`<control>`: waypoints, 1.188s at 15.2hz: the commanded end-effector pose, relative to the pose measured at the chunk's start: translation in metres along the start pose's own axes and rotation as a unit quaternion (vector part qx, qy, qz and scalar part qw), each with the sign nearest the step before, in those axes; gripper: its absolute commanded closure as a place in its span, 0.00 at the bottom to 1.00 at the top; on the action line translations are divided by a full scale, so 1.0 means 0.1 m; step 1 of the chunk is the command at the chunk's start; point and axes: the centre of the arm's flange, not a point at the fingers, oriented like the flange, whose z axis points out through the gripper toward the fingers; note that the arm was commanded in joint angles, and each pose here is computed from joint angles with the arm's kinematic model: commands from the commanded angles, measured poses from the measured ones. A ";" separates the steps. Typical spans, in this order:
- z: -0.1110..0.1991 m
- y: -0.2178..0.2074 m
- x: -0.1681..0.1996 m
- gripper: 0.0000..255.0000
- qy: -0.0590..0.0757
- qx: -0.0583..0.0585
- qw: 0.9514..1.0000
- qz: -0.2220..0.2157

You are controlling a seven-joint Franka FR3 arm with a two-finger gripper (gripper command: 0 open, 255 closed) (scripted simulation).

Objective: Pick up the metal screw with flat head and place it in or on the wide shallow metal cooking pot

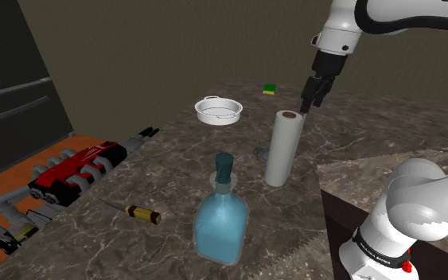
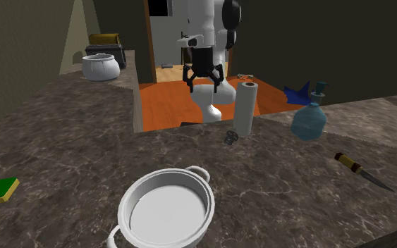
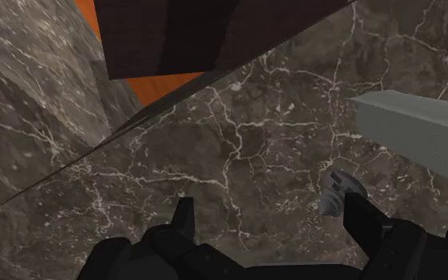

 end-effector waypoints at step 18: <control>1.41 -1.28 0.63 0.00 -0.034 -0.030 0.997 -0.068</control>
